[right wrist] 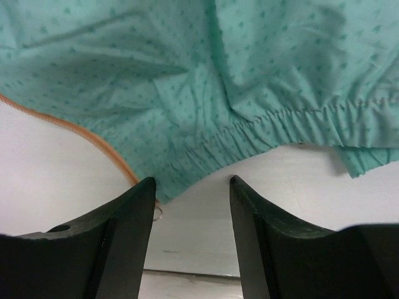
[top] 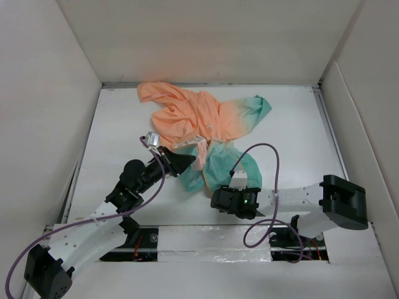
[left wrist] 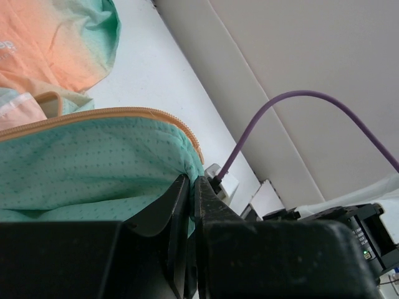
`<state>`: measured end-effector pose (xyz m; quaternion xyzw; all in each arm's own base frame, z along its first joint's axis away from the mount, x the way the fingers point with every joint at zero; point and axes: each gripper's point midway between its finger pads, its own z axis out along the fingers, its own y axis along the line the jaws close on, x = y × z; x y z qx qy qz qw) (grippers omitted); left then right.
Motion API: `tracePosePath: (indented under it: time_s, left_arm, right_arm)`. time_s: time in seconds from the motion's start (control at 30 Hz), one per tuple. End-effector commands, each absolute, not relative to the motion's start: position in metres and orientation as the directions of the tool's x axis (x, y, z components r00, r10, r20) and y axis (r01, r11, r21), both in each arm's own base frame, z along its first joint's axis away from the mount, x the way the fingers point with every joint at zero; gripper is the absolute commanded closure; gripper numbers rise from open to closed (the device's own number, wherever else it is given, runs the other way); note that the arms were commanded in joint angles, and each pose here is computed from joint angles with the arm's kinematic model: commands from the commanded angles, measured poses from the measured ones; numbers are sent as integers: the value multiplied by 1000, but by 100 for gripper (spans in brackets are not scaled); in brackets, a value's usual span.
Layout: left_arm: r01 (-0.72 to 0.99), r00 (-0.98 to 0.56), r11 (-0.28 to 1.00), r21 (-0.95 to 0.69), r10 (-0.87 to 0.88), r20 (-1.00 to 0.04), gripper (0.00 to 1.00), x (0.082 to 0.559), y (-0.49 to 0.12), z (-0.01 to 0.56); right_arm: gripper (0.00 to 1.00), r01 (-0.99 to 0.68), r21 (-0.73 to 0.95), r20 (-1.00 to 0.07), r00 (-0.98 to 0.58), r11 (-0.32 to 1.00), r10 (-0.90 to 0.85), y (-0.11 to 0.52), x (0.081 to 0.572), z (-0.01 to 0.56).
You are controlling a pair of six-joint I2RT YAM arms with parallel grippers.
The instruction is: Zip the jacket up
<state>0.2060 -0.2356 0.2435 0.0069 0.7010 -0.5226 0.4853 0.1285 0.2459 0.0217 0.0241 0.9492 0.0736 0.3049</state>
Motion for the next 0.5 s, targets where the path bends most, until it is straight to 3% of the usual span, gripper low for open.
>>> tracePosePath:
  time_s: [0.0, 0.2, 0.47]
  left_arm:
    - [574, -508, 396, -717, -515, -691, 100, 200, -238, 260]
    - [583, -525, 376, -720, -502, -688, 100, 195, -240, 258]
    - [586, -510, 384, -714, -510, -693, 100, 195, -237, 262]
  right_arm:
    - [43, 39, 122, -584, -805, 992, 103, 250, 132, 13]
    - [44, 79, 109, -600, -790, 991, 129, 247, 136, 11]
    - [65, 122, 36, -581, -805, 992, 120, 230, 130, -2]
